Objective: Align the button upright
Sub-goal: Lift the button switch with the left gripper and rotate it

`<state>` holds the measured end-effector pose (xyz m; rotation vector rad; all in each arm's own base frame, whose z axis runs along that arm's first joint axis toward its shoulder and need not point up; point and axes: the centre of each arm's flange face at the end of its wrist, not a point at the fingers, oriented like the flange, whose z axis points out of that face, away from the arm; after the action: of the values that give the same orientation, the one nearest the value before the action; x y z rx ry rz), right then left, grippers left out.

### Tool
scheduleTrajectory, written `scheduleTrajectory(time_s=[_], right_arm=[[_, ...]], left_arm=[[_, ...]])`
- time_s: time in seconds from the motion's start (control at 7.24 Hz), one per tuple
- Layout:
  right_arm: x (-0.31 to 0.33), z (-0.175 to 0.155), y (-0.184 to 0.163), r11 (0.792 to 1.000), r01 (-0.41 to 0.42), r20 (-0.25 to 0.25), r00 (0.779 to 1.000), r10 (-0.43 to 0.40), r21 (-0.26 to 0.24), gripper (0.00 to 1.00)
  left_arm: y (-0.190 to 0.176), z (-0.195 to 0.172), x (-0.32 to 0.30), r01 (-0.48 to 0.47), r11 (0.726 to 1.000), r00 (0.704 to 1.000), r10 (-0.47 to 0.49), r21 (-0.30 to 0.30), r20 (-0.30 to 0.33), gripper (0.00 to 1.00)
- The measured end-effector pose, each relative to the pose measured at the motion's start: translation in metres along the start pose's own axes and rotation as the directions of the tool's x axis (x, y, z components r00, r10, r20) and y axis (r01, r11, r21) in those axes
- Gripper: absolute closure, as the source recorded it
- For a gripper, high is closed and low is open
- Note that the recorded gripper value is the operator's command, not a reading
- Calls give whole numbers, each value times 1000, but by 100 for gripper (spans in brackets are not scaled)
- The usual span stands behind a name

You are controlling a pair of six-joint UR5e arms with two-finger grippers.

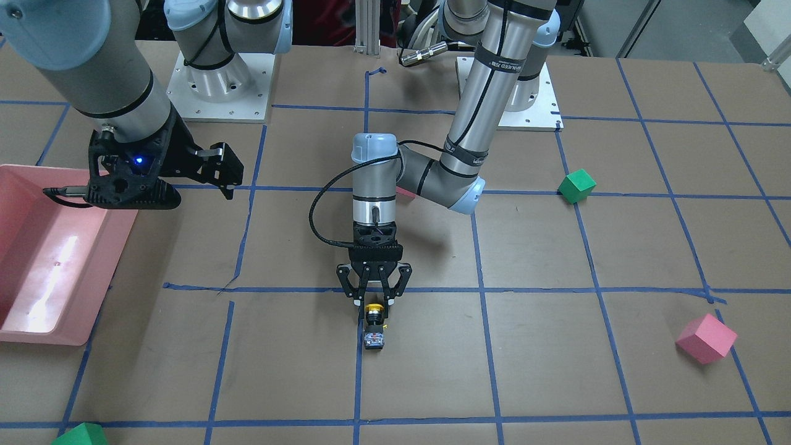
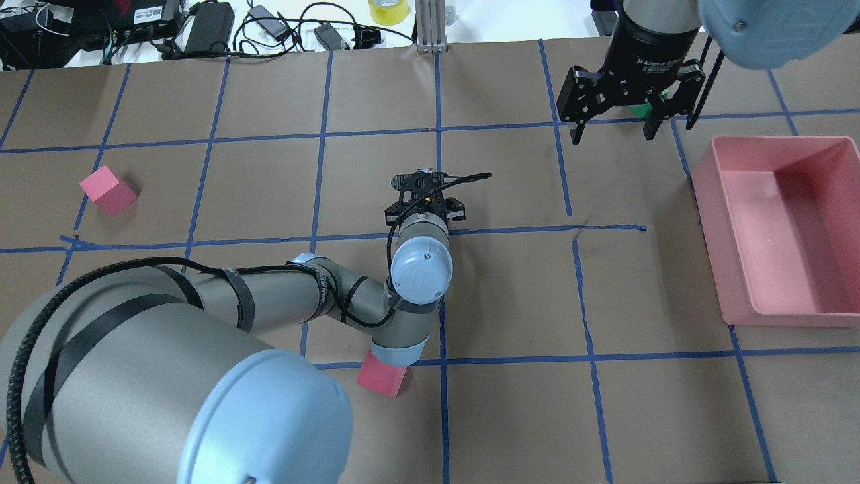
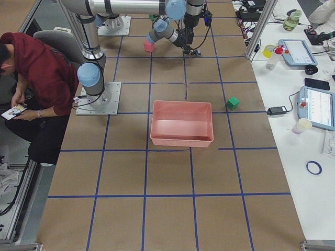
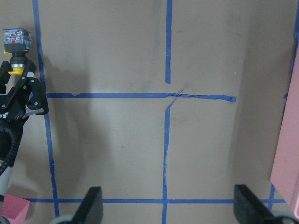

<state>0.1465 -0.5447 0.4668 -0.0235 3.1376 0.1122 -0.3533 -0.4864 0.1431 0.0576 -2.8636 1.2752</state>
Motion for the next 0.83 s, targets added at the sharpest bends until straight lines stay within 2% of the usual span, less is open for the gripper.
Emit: scheduleTrajectory(time_s=[0.14,0.28,0.41,0.55,0.69,0.83], right_arm=[[0,-1,0,1000,4,0,1000,-4,3,0],[0,-2,0,1000,3,0,1000,-3,3,0],[0,-2,0,1000,2,1,1000,-2,4,0],[1,-2,-1,1000,2,2,1000,-2,7,0],[2,-1,-2,1000,5,2,1000,-5,16,0],[2,1,-4,999,7,1,1000,-7,31,0]], left_arm=[[-19,-3,-5,10,1000,1000,-10,0,7,88],[-45,-3,-14,20,999,1000,-19,-35,20,93],[-71,-5,-18,17,993,999,-14,-115,28,97],[-97,-8,-17,9,975,999,-1,-224,35,100],[-122,-14,-13,17,938,999,-1,-346,48,100],[-144,-23,-10,67,876,997,-40,-478,67,100]])
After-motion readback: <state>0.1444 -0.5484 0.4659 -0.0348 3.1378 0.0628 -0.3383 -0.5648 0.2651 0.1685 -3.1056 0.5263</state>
